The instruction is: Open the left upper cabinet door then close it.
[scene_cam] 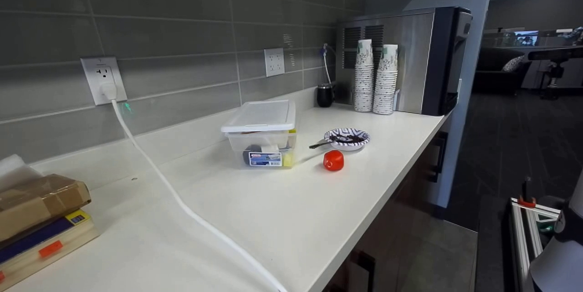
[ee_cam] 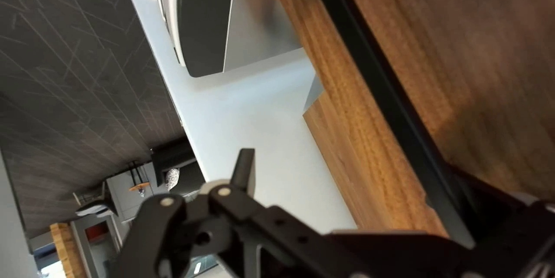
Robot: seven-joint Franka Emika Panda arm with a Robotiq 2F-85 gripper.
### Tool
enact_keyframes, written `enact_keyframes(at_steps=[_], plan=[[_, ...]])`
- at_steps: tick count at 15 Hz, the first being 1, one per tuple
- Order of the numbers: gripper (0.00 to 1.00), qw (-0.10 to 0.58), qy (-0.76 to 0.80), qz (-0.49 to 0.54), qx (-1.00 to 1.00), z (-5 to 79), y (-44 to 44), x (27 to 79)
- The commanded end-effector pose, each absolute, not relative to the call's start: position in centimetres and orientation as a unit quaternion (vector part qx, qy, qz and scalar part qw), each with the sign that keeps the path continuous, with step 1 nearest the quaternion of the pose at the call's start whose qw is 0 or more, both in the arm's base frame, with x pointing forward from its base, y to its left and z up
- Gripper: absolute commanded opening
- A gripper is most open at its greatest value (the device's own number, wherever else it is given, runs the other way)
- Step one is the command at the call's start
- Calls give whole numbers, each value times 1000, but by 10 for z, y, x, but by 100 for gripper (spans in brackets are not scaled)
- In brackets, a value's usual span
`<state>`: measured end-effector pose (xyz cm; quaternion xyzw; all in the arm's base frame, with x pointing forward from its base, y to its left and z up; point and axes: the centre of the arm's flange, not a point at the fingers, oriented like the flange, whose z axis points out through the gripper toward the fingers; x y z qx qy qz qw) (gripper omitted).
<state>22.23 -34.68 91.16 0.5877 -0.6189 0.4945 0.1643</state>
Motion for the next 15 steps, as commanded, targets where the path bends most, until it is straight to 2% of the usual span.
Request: enact_keyframes(at_steps=[1,15], plan=[[100,173,-651,486,556,888,-326,165],[100,173,-667,494,530,848,-251,96]])
